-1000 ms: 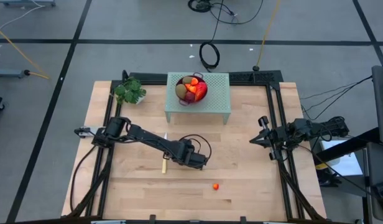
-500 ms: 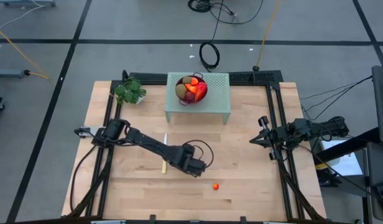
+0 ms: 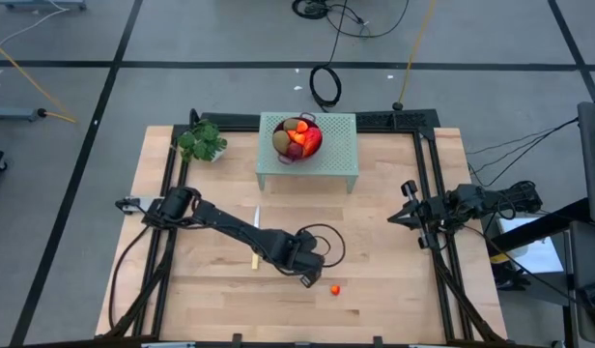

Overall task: Pick & Place Fruit
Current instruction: Put the pear into the strainer bowl on the shelf

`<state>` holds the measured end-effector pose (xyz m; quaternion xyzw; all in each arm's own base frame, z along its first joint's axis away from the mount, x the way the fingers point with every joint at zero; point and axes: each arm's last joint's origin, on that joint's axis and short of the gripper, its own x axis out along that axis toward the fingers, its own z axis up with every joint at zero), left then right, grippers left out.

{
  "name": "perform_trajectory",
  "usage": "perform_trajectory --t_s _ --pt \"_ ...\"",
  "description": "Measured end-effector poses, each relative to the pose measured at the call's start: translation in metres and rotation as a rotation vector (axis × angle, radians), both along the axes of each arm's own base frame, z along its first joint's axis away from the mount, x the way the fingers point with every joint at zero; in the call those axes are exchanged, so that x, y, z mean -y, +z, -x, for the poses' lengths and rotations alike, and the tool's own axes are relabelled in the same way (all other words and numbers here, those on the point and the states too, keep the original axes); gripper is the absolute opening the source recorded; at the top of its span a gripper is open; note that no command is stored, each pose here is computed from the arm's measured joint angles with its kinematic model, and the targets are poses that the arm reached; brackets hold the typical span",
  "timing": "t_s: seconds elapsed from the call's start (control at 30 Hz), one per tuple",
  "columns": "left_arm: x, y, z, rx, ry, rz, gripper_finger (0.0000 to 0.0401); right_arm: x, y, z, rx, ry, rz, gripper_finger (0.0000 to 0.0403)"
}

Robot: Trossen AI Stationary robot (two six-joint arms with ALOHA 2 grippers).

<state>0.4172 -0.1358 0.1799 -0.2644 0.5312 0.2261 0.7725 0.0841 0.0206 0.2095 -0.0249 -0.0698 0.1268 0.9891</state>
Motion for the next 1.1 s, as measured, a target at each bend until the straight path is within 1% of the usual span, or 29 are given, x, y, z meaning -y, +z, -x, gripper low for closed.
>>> perform_trajectory --t_s 0.07,0.17,0.33,0.5,0.7,0.8,0.97,1.03,1.1 --pt "-0.001 0.014 -0.004 0.044 -0.026 -0.014 0.0055 0.0 0.0 0.0 0.0 0.0 0.0 0.0004" --pt "-0.006 0.043 -0.008 0.134 -0.071 -0.065 0.0053 0.0 0.0 0.0 -0.001 0.0 0.0 0.0004" --pt "-0.023 0.095 -0.002 0.281 -0.045 -0.224 0.0058 0.0 0.0 0.0 -0.004 0.0 0.001 0.0004" --pt "-0.047 0.149 0.018 0.413 0.046 -0.4 0.006 0.0 -0.001 0.0 -0.008 0.0 0.002 0.0004" --pt "-0.085 0.2 0.047 0.486 0.135 -0.592 0.0061 0.0 -0.001 0.0 -0.008 0.0 0.002 0.0004" --pt "-0.107 0.215 0.057 0.472 0.159 -0.684 0.0062 0.0 -0.001 0.0 -0.009 0.0 0.002 0.0004" --pt "-0.149 0.226 0.063 0.416 0.191 -0.79 0.0062 0.0 -0.001 0.0 -0.009 0.0 0.002 0.0004" --pt "-0.166 0.226 0.062 0.385 0.173 -0.811 0.0062 0.0 -0.001 0.0 -0.009 0.0 0.002 0.0004" --pt "-0.182 0.226 0.06 0.378 0.14 -0.798 0.0062 0.0 -0.001 0.0 -0.012 -0.001 0.003 0.0004"
